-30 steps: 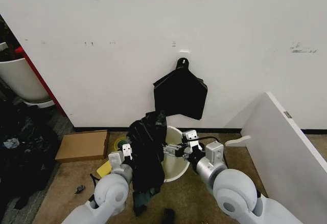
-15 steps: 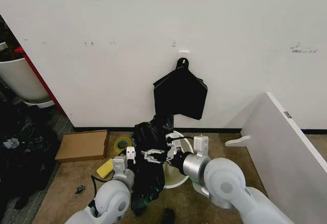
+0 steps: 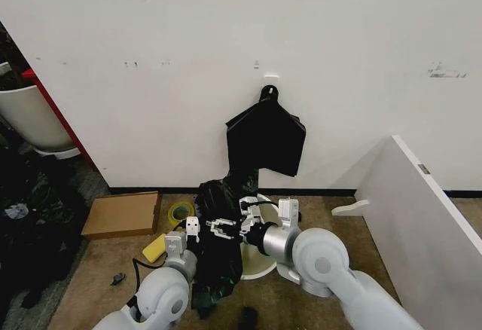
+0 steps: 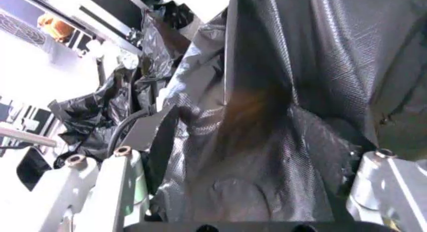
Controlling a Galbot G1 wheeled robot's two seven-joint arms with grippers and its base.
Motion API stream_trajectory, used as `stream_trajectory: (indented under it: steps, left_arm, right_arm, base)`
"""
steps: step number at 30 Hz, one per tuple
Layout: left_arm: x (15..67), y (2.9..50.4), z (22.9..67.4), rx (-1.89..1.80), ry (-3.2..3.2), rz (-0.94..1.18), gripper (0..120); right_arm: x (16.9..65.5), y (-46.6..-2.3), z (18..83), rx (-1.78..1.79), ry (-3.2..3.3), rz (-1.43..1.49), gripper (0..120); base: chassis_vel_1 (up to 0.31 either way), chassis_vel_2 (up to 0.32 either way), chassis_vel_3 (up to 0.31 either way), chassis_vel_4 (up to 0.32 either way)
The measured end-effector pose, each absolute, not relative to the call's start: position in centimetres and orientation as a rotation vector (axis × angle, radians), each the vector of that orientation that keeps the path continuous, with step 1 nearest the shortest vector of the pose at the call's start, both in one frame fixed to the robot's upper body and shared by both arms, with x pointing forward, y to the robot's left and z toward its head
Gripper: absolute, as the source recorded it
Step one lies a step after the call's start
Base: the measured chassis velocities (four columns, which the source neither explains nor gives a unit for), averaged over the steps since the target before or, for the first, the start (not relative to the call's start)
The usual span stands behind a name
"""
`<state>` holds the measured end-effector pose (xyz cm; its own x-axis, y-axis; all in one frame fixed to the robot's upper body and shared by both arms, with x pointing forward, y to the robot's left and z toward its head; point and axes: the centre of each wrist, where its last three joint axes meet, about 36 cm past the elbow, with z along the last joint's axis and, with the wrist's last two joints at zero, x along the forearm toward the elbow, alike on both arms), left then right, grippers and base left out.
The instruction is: Place the garbage bag over the trash bin.
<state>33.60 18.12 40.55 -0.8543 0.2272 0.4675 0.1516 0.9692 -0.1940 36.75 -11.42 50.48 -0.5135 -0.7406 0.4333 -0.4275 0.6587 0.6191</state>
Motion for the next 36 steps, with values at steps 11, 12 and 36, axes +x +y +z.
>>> stream_trajectory:
  steps: [11, 12, 36]
  left_arm:
    - [33.56, 18.13, 40.0, -0.255, -2.6, 0.208, 5]
    - [33.53, 18.12, 39.99, -0.255, -2.6, 0.208, 5]
    - [33.6, 18.34, 40.27, -0.249, -2.605, 0.221, 5]
  right_arm:
    - [36.64, -10.99, 50.17, 0.929, -2.156, -0.563, 24]
    - [36.62, -10.95, 50.17, 0.93, -2.157, -0.562, 21]
    - [36.68, -11.68, 49.77, 0.874, -2.264, -0.586, 0]
  base:
    - [0.0, 0.0, 0.0, 0.0]
    - [0.0, 0.0, 0.0, 0.0]
    - [0.0, 0.0, 0.0, 0.0]
